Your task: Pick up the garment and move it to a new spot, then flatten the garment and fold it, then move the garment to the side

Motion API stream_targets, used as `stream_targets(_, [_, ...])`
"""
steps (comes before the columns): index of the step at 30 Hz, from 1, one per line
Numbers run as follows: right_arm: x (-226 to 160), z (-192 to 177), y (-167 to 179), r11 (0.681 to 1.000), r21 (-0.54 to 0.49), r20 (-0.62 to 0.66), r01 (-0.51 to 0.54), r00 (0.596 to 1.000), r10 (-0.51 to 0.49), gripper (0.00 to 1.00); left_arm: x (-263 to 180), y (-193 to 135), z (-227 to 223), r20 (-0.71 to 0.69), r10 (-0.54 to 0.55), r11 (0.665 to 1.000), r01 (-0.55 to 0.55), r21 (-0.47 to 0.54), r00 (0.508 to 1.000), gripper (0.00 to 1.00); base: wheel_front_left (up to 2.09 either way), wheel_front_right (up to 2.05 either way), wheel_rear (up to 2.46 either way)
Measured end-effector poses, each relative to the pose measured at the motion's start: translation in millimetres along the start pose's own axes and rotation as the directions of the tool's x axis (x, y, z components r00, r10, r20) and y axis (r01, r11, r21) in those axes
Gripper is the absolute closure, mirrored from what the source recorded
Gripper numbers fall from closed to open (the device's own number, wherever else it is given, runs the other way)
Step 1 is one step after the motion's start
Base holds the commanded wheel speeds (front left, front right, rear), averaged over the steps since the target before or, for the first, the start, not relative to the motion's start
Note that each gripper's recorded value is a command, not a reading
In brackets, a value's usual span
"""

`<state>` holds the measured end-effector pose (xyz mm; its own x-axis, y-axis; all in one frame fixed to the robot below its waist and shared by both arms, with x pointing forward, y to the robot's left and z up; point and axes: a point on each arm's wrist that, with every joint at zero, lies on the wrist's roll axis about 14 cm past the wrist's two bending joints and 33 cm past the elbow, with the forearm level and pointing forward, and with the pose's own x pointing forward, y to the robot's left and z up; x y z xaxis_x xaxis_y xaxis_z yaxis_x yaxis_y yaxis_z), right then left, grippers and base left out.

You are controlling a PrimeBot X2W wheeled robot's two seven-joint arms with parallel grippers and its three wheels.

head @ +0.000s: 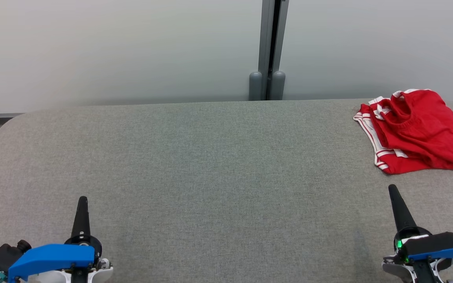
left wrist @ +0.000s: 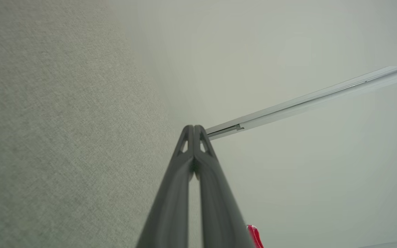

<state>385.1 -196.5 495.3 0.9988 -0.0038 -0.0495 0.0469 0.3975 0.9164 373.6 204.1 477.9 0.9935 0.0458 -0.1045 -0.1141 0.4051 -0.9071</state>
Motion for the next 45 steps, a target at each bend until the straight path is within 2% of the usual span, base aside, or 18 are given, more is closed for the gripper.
stream_targets(18, [1.4,1.9,2.8,0.987,0.163,0.003,-0.013,1.000,0.013,1.00,4.9,-9.5,1.6,-0.009,-0.033,0.986,0.031,-0.165,0.999,1.00,0.00,0.00,0.00])
stream_targets(45, [1.7,5.0,6.0,0.933,0.357,0.009,-0.033,0.999,0.032,1.00,10.3,-23.6,6.1,-0.007,-0.089,0.927,0.080,-0.367,0.996,1.00,0.00,0.00,0.00])
